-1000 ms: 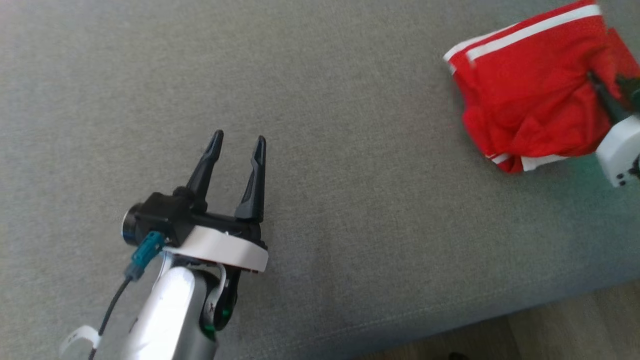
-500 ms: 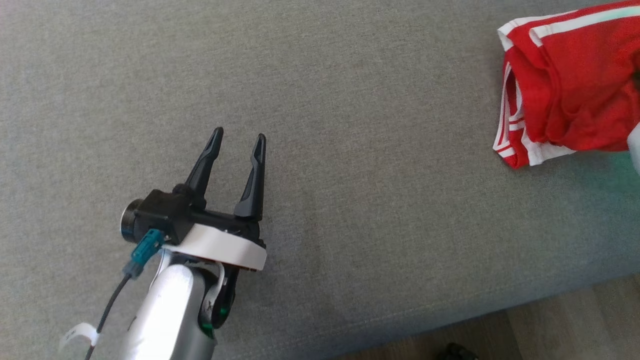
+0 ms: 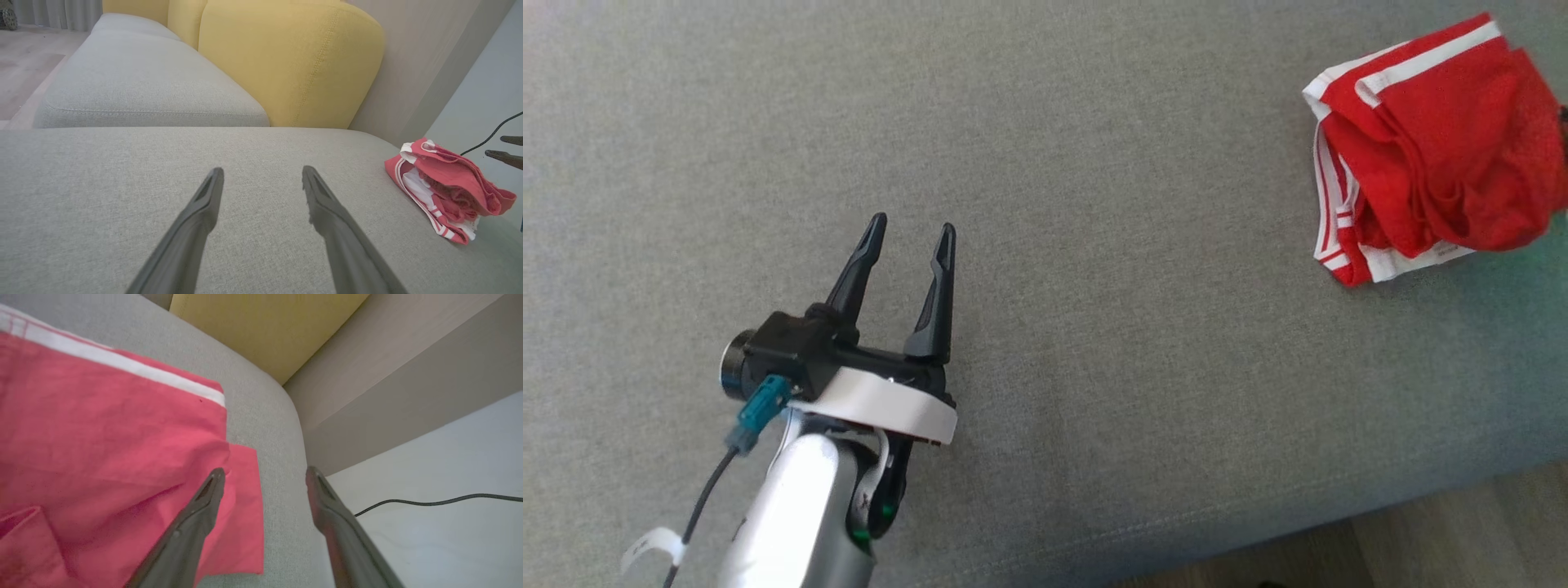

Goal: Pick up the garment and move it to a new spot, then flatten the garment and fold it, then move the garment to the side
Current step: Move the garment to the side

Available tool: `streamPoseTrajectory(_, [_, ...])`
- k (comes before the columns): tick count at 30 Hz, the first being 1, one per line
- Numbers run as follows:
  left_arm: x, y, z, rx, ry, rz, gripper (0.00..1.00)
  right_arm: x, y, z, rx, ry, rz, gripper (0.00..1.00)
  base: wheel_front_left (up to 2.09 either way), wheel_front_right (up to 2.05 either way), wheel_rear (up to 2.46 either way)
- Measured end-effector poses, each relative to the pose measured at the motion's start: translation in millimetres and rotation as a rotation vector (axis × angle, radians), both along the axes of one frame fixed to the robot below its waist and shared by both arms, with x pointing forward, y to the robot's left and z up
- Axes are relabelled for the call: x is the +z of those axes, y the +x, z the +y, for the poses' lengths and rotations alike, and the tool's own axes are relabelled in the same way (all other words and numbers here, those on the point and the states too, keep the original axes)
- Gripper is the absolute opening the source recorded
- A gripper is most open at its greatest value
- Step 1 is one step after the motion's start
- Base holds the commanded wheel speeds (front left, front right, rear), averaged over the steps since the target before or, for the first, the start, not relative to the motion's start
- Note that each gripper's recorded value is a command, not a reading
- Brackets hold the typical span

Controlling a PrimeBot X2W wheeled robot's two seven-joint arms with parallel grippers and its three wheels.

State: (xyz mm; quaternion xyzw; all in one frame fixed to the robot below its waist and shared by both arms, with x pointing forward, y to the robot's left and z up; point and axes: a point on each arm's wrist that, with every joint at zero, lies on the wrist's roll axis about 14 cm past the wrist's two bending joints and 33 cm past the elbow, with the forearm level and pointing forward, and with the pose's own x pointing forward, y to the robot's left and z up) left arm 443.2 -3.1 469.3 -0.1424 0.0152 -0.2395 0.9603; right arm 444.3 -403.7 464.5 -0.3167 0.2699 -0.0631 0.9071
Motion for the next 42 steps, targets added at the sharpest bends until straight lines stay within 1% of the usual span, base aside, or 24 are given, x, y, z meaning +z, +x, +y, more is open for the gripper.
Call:
streamPoseTrajectory(4, [10.2,-2.2,1.7,0.009,-0.006,-0.019,1.00,19.7,2.1,2.4,-0.013,0.036,-0.079,1.00,0.00,0.00,0.00])
streamPoseTrajectory(7, [20.0,-4.1,5.1,0.025,-0.013,-0.037,1.00,43.9,14.1,20.9,0.018,0.096,-0.191,1.00,0.00,0.00,0.00])
streamPoseTrajectory(11, [34.0,-9.1,14.1,0.056,-0.012,-0.067,1.00,80.7,29.4,61.9,0.105,0.184,-0.353,1.00,0.00,0.00,0.00])
streamPoseTrajectory(14, [39.7,-16.6,24.2,0.088,-0.010,-0.074,1.00,109.2,33.5,100.5,0.187,0.268,-0.481,1.00,0.00,0.00,0.00])
streamPoseTrajectory(16, [46.7,-20.9,31.0,0.112,-0.007,-0.090,1.00,121.0,30.5,123.1,0.222,0.337,-0.549,1.00,0.00,0.00,0.00])
streamPoseTrajectory(19, [59.3,-22.9,45.9,0.160,-0.005,-0.121,1.00,128.0,21.6,154.1,0.271,0.418,-0.612,1.00,0.00,0.00,0.00])
streamPoseTrajectory(22, [70.8,-28.1,58.4,0.197,-0.004,-0.151,1.00,128.3,9.9,183.5,0.313,0.495,-0.653,1.00,0.00,0.00,0.00])
streamPoseTrajectory(25, [68.9,-39.1,75.1,0.245,0.006,-0.143,1.00,122.6,-4.5,208.2,0.340,0.563,-0.674,1.00,0.00,0.00,0.00])
streamPoseTrajectory(29, [66.8,-53.1,89.7,0.287,0.017,-0.135,1.00,106.4,-25.4,228.4,0.341,0.629,-0.678,1.00,0.00,0.00,0.00])
streamPoseTrajectory(34, [66.0,-65.6,101.7,0.323,0.031,-0.134,1.00,84.0,-48.7,237.1,0.334,0.630,-0.652,1.00,0.00,0.00,0.00])
streamPoseTrajectory(42, [44.8,-85.1,112.9,0.359,0.069,-0.078,1.00,53.7,-74.5,235.5,0.282,0.641,-0.607,1.00,0.00,0.00,0.00])
